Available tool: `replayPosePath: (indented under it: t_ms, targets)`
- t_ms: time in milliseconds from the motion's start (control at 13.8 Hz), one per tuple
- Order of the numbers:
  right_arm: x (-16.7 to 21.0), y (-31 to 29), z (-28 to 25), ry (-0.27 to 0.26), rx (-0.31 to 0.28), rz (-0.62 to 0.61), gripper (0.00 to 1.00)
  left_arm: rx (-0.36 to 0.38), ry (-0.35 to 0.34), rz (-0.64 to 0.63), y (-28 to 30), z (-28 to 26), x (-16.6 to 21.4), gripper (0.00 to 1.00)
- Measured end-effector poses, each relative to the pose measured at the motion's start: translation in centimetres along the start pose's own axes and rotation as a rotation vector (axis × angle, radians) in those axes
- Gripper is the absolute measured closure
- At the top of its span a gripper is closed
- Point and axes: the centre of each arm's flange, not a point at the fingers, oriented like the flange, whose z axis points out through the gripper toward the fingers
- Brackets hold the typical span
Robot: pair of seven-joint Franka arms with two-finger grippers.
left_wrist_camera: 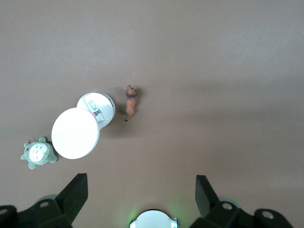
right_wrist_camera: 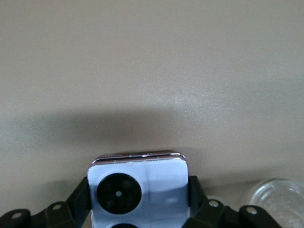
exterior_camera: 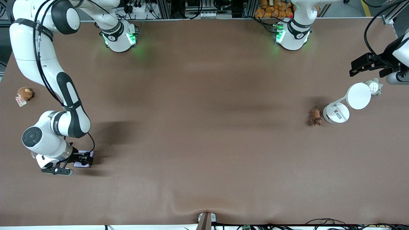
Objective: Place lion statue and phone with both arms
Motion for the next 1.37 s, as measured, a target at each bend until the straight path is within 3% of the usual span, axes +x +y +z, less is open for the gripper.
replayPosePath:
  t_ms: [217,361,723,1084,1373]
  targets:
    - [-0.2,0.1,0.3,-0.005,0.0,0.003,0.11,-0.005,0.004,0.017,0.4,-0.1,0.0,0.0]
    - [-0.2,0.2,0.5,-0.008,0.0,0.004,0.0,-0.033,0.005,0.027,0.2,-0.1,0.0,0.0]
    - [1.0,0.0,-1.1,0.03,0.001,0.001,0.0,-0.039,0.006,0.03,-0.2,-0.1,0.0,0.0]
    - [2.6,-1.0,-12.3,0.024,0.014,-0.083,0.0,-0.04,0.005,0.027,-0.4,0.2,0.3,0.0]
    - [-1.6,-1.9,-20.2,0.036,0.026,-0.109,0.0,-0.04,0.003,0.03,-0.2,0.3,0.4,0.0]
